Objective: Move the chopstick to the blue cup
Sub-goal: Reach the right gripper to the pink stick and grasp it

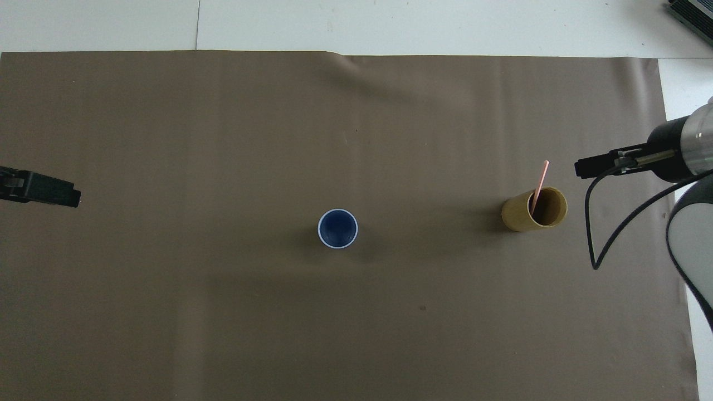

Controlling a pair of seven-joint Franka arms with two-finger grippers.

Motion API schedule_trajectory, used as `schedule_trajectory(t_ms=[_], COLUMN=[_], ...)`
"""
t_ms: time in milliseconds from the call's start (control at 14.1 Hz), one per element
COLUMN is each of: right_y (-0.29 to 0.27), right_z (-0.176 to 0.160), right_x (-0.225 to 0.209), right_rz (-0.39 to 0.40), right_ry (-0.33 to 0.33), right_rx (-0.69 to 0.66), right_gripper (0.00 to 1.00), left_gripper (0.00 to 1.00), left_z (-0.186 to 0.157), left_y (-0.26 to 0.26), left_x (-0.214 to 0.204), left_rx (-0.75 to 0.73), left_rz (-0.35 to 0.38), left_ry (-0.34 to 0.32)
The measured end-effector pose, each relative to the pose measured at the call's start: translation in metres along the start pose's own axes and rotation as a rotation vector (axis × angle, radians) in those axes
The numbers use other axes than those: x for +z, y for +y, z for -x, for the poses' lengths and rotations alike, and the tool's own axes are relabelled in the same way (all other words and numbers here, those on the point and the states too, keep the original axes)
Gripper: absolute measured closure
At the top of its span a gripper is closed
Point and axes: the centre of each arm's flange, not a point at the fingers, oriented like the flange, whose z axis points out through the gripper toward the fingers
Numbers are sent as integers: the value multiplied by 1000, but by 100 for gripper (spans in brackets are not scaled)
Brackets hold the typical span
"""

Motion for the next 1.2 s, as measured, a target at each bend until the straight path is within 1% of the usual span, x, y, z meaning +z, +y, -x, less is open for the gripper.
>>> schedule_trajectory(t_ms=[213,354,496,709,992,1063,1205], right_y=[-2,-2,-2,-5,-19,-19,-18], right_z=[0,2,7,17,23,25,26], right_x=[33,50,69,101,123,127,130], right_rz=[-30,-33,-31,-38,-42,-44,-45], right_ry=[49,80,81,88,80,74,68], right_rx=[-44,-99,-149,-174,-194,-194,-192], right_gripper=[0,0,0,0,0,7,32], left_gripper=[0,0,0,0,0,0,0], left_z=[0,0,0,0,1,1,1], left_y=[0,-1,-1,-2,-4,-4,-4], left_x=[0,0,0,0,0,0,0], left_rx=[-3,-4,-5,-8,-12,-12,-12], left_rz=[0,0,0,0,0,0,-1], left_ry=[0,0,0,0,0,0,0])
